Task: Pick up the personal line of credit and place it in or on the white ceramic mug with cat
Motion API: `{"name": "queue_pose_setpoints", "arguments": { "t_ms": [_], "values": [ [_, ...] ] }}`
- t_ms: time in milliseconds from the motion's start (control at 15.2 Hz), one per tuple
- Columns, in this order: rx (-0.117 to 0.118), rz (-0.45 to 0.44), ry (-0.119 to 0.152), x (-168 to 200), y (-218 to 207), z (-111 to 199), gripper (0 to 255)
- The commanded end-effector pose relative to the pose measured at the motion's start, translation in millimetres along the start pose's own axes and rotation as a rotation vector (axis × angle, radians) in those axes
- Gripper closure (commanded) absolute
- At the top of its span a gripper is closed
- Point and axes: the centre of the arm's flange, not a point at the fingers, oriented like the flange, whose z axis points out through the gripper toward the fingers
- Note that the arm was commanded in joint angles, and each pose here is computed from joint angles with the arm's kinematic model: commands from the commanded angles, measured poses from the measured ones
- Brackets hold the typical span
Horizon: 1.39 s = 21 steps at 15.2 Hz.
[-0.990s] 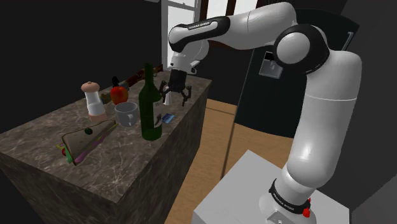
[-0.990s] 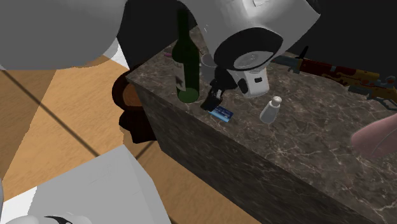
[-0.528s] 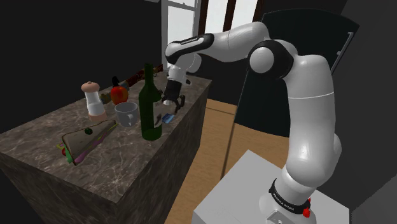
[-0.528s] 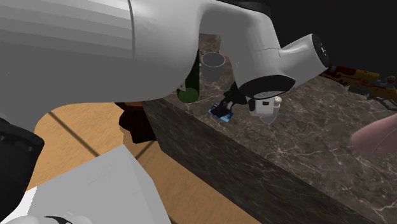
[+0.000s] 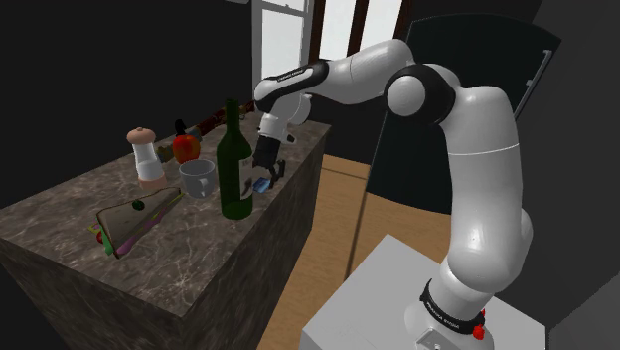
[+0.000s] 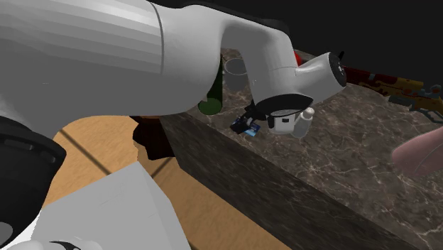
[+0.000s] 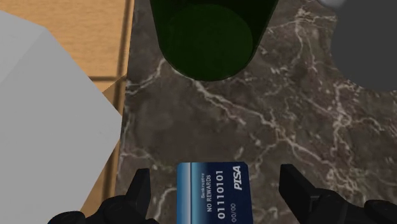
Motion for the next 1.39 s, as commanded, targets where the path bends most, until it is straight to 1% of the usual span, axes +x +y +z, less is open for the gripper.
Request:
{"name": "queue_pose_setpoints", "arguments": {
  "t_ms": [0, 330, 396, 990, 1320],
  "values": [
    [0.0, 0.0, 0.0, 0, 0, 2, 0],
    [0.0, 0.0, 0.0, 0, 0, 2, 0],
    [0.0, 0.0, 0.0, 0, 0, 2, 255],
    [0.0, 0.0, 0.0, 0, 0, 2, 255],
    [0.0, 0.0, 0.0, -15, 0, -20, 255]
  ]
}}
